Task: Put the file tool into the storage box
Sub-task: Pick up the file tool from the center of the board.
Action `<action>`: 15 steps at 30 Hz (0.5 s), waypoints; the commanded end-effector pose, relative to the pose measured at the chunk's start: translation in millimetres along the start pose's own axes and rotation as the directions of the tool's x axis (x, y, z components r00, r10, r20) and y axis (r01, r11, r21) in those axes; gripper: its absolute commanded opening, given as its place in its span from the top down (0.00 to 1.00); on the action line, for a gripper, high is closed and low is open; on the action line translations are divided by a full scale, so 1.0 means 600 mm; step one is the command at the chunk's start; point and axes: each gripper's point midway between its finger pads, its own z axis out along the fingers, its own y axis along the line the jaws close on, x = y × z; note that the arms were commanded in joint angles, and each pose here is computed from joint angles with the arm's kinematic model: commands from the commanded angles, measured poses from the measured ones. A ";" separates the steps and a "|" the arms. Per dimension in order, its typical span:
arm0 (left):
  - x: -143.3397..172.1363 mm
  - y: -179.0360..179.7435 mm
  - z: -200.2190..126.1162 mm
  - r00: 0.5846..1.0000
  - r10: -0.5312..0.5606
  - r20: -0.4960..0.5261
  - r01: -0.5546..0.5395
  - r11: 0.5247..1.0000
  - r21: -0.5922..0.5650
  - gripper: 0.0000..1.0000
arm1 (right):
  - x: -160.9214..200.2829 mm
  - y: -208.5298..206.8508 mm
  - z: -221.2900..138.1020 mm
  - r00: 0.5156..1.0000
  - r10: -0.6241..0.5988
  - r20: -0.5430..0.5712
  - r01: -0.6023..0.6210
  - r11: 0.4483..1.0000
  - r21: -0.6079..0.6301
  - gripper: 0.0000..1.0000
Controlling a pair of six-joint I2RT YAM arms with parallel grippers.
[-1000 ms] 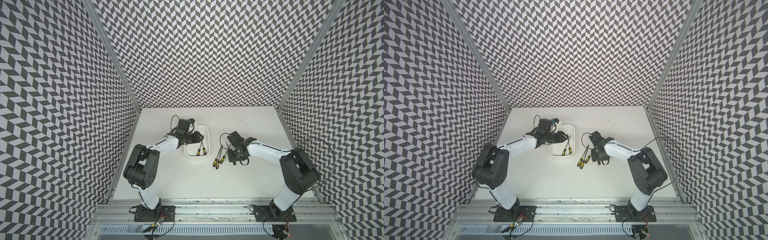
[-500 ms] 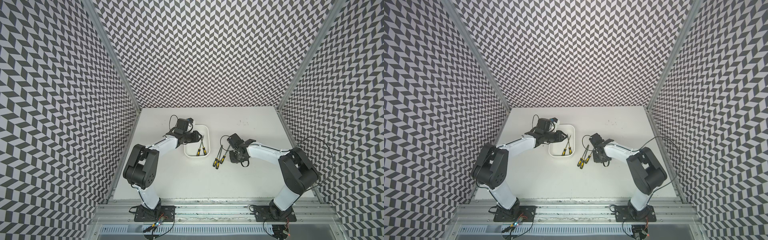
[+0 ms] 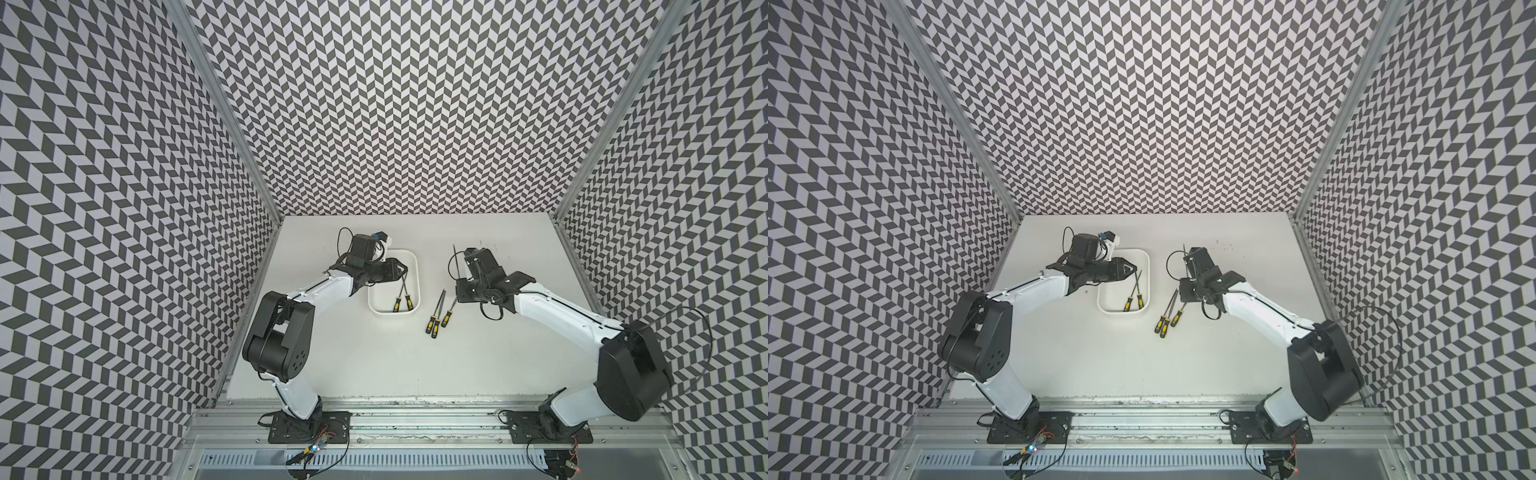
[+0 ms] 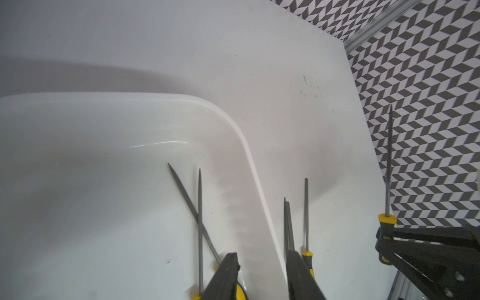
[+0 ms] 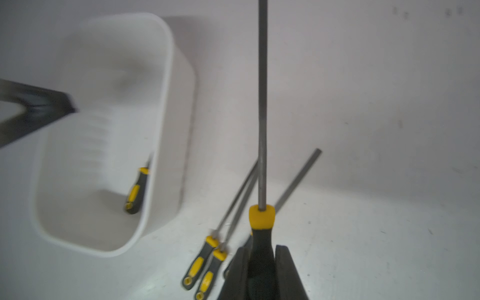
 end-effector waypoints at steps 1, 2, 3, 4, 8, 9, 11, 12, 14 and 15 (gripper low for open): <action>-0.042 -0.063 -0.023 0.996 0.052 0.067 -0.060 0.990 0.129 0.60 | -0.019 0.088 -0.015 0.996 -0.075 0.040 0.083 0.955 -0.285 0.98; -0.043 -0.070 -0.024 0.996 0.056 0.069 -0.065 0.988 0.141 0.60 | -0.021 0.096 -0.017 0.996 -0.081 0.040 0.090 0.948 -0.306 0.98; -0.042 -0.076 -0.023 0.996 0.061 0.072 -0.072 0.986 0.149 0.59 | -0.024 0.104 -0.019 0.995 -0.092 0.039 0.100 0.939 -0.328 0.98; -0.041 -0.083 -0.023 0.995 0.068 0.072 -0.079 0.984 0.157 0.59 | -0.027 0.111 -0.019 0.995 -0.095 0.039 0.102 0.933 -0.346 0.98; -0.040 -0.104 -0.021 0.993 0.089 0.081 -0.102 0.978 0.182 0.57 | -0.040 0.140 -0.022 0.994 -0.105 0.039 0.112 0.899 -0.422 0.98; -0.038 -0.108 -0.021 0.993 0.091 0.081 -0.105 0.976 0.188 0.57 | -0.041 0.144 -0.021 0.994 -0.107 0.033 0.111 0.896 -0.430 0.98; -0.037 -0.115 -0.018 0.992 0.096 0.080 -0.110 0.974 0.198 0.57 | -0.043 0.148 -0.016 0.994 -0.103 0.025 0.103 0.892 -0.441 0.98; -0.037 -0.120 -0.019 0.992 0.099 0.083 -0.114 0.972 0.205 0.57 | -0.044 0.152 -0.015 0.995 -0.102 0.020 0.100 0.888 -0.449 0.98; -0.036 -0.126 -0.017 0.991 0.101 0.084 -0.117 0.970 0.214 0.56 | -0.045 0.157 -0.012 0.995 -0.104 0.013 0.098 0.882 -0.461 0.98; -0.035 -0.130 -0.015 0.991 0.103 0.085 -0.120 0.969 0.218 0.56 | -0.045 0.159 -0.011 0.994 -0.105 0.010 0.098 0.881 -0.463 0.98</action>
